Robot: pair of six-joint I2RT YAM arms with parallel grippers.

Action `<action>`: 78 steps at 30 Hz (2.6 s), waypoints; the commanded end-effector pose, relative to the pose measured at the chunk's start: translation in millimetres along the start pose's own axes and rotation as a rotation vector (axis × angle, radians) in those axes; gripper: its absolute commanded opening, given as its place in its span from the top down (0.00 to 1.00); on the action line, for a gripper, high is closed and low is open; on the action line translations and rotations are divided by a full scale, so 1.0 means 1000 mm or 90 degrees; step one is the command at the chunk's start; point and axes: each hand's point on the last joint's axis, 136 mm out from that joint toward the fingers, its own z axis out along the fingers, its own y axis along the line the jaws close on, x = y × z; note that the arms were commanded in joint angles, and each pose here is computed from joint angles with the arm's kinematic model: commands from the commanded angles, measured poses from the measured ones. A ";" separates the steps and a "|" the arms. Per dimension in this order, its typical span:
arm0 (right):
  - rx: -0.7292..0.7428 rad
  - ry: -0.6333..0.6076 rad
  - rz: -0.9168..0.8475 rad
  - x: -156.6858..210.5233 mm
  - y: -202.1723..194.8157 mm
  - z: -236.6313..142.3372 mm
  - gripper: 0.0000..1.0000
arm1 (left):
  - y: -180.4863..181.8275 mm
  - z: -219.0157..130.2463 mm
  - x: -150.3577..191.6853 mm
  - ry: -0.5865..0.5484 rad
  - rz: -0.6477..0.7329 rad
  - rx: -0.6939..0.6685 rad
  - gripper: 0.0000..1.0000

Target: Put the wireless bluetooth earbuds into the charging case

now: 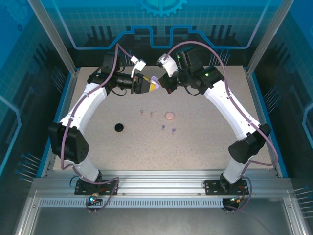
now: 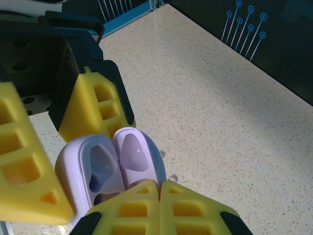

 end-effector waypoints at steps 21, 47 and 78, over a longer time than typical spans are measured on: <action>0.016 -0.112 0.101 -0.011 0.009 -0.061 0.48 | -0.001 -0.010 0.000 -0.094 0.051 -0.055 1.00; 0.205 0.156 0.508 0.202 -0.004 0.024 0.31 | -0.059 -0.052 0.027 -0.418 0.316 -0.240 1.00; 0.410 0.357 0.577 0.266 0.006 0.149 0.57 | -0.042 -0.078 0.044 -0.477 0.281 -0.360 1.00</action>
